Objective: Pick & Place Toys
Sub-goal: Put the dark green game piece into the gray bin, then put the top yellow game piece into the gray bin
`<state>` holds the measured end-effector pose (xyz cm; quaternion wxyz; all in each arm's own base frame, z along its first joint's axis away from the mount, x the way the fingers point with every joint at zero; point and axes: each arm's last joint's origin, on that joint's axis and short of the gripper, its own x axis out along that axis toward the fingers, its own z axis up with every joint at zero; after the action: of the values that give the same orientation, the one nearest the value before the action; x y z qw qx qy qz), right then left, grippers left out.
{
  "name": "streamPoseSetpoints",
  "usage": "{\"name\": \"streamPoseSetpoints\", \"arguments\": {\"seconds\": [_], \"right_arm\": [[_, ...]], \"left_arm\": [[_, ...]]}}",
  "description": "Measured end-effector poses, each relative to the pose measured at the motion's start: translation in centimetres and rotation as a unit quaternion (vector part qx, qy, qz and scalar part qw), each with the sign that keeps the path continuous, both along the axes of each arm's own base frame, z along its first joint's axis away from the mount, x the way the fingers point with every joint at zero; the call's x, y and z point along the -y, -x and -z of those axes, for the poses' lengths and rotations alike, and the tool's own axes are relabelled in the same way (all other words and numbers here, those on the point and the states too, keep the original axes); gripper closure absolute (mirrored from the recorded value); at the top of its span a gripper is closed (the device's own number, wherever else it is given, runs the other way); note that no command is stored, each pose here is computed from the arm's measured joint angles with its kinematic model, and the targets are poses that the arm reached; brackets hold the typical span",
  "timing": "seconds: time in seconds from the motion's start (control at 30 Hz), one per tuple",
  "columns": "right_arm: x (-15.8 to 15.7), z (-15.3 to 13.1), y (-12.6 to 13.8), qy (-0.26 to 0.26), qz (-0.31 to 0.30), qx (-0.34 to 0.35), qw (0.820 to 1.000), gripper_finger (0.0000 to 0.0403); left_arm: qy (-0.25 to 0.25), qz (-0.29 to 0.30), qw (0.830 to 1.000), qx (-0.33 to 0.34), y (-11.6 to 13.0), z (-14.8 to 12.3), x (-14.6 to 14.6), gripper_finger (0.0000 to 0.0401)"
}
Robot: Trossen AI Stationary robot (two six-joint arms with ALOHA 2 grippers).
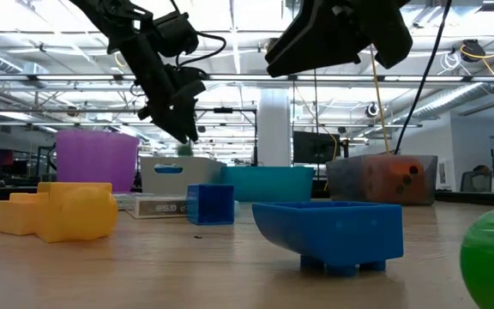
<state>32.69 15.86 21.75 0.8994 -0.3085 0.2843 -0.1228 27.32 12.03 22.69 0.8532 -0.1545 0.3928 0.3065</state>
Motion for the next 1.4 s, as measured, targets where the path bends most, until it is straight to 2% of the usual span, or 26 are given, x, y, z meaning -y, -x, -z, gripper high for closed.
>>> {"name": "streamPoseSetpoints", "arguments": {"seconds": [0.3,0.5,0.6,0.77,0.93,1.1,1.27,1.4], "right_arm": [[0.0,0.0,0.0,0.000,0.000,0.000,1.000,0.0234],[0.0,0.0,0.0,0.001,0.000,0.000,1.000,0.0230],[0.0,0.0,0.0,0.001,0.000,0.000,1.000,0.0230],[0.0,0.0,0.0,0.000,0.000,0.000,1.000,0.0229],[0.0,0.0,0.0,0.000,0.000,0.000,1.000,0.0231],[0.0,0.0,0.0,-0.001,0.000,0.000,1.000,0.0229],[0.0,0.0,0.0,-0.001,0.000,0.000,1.000,0.0232],[0.0,0.0,0.0,-0.001,0.000,0.000,1.000,0.0233]], "left_arm": [[-0.006,-0.006,1.000,0.008,0.0,-0.1,-0.3,0.0173],[-0.007,0.019,0.999,0.035,-0.5,-0.4,-0.3,0.0174],[0.016,0.058,0.997,0.037,-0.5,-0.4,-0.1,0.0183],[0.101,0.115,0.988,-0.003,0.1,0.5,1.5,0.0197],[0.141,0.144,0.977,-0.063,0.2,1.2,4.6,0.0210],[0.151,0.195,0.967,-0.068,-0.7,1.2,9.3,0.0214],[0.105,0.234,0.965,-0.055,-1.1,0.9,15.0,0.0215],[0.056,0.253,0.966,-0.008,-1.0,0.8,19.5,0.0215]]}}
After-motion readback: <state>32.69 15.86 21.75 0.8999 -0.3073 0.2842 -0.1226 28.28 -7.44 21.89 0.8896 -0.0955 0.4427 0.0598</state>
